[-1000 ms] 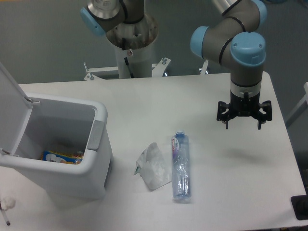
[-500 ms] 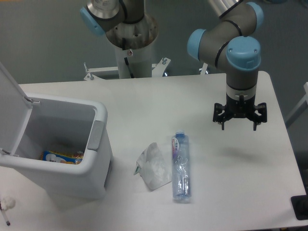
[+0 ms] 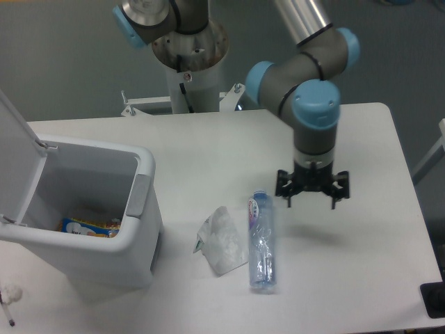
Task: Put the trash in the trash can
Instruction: 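Move the gripper over the crumpled clear plastic bag, then lower the gripper onto the plastic bag and close on it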
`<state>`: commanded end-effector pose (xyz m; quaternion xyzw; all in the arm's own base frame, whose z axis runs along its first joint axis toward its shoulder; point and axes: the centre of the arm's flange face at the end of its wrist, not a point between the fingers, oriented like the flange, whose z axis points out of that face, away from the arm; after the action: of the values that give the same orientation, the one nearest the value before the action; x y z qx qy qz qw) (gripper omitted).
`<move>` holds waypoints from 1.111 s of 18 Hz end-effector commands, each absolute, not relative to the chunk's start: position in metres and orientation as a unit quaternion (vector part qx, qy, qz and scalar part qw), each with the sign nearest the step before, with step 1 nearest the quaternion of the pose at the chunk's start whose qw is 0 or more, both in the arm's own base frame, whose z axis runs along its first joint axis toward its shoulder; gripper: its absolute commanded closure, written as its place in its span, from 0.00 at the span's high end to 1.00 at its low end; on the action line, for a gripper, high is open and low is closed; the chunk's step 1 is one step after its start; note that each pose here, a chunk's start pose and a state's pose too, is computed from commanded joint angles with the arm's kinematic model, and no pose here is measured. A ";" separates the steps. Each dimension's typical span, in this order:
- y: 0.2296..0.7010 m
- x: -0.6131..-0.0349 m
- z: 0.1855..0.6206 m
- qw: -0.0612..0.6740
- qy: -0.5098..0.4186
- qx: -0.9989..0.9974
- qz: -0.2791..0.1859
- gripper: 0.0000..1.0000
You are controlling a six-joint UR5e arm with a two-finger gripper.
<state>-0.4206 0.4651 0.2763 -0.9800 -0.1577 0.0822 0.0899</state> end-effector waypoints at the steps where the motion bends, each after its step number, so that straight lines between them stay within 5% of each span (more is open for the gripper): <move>1: 0.477 -0.407 0.276 0.091 -0.159 -0.980 0.080 1.00; 13: 0.542 -0.338 0.232 0.074 -0.129 -0.988 0.050 0.95; 16: 0.545 -0.336 0.226 0.072 -0.121 -0.989 0.046 0.61; 20: 0.547 -0.333 0.225 0.071 -0.119 -0.989 0.046 0.00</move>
<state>-0.3327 0.5471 0.2252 -0.9893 -0.1192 0.0458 0.0709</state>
